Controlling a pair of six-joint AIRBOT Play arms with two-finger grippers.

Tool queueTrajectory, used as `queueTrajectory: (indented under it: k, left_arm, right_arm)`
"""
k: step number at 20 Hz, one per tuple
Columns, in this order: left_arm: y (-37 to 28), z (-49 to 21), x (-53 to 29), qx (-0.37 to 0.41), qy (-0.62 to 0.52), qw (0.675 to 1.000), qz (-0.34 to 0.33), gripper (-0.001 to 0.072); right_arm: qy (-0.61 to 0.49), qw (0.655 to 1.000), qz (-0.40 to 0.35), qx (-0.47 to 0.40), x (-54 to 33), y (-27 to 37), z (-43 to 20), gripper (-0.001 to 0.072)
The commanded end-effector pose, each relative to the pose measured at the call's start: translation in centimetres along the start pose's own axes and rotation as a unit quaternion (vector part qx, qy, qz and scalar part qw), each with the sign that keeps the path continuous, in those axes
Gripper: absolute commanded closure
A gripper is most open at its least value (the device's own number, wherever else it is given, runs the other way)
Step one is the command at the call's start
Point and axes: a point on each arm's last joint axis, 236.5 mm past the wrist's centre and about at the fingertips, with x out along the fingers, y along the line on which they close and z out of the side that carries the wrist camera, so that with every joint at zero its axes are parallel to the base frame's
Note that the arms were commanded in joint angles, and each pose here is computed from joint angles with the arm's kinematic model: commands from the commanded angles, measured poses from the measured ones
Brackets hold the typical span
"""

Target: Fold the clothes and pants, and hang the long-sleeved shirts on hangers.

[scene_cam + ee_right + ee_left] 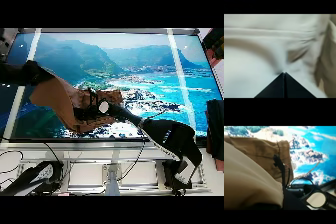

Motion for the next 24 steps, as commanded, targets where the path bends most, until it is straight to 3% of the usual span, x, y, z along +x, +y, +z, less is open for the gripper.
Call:
queueTrajectory:
  k: [1,7,11,17,24]
  left_arm:
    - [-0.3,-1.8,3.5,-0.004,0.025,1.0,-0.011,0.069]
    - [-0.3,-2.1,8.3,-0.015,-0.005,1.0,-0.013,0.069]
    - [0.4,-2.8,9.0,-0.026,0.003,1.0,-0.011,0.069]
    - [-0.5,-3.0,10.8,-0.06,-0.003,0.998,-0.019,0.069]
    - [-7.4,-5.2,20.4,-0.057,0.009,0.995,-0.083,0.0689]
  right_arm:
    - [0.021,0.999,0.003,-0.024,0.1,0.2,-1.1,0.0685]
    - [0.065,0.993,-0.03,-0.092,-0.8,-2.2,-2.1,0.0685]
    - [0.071,0.987,-0.078,-0.122,-5.1,-5.8,1.5,0.0685]
    - [-0.028,0.981,-0.134,-0.134,-17.9,-8.6,11.3,0.0684]
    - [-0.154,0.971,-0.141,-0.116,-29.8,-8.4,17.3,0.0683]
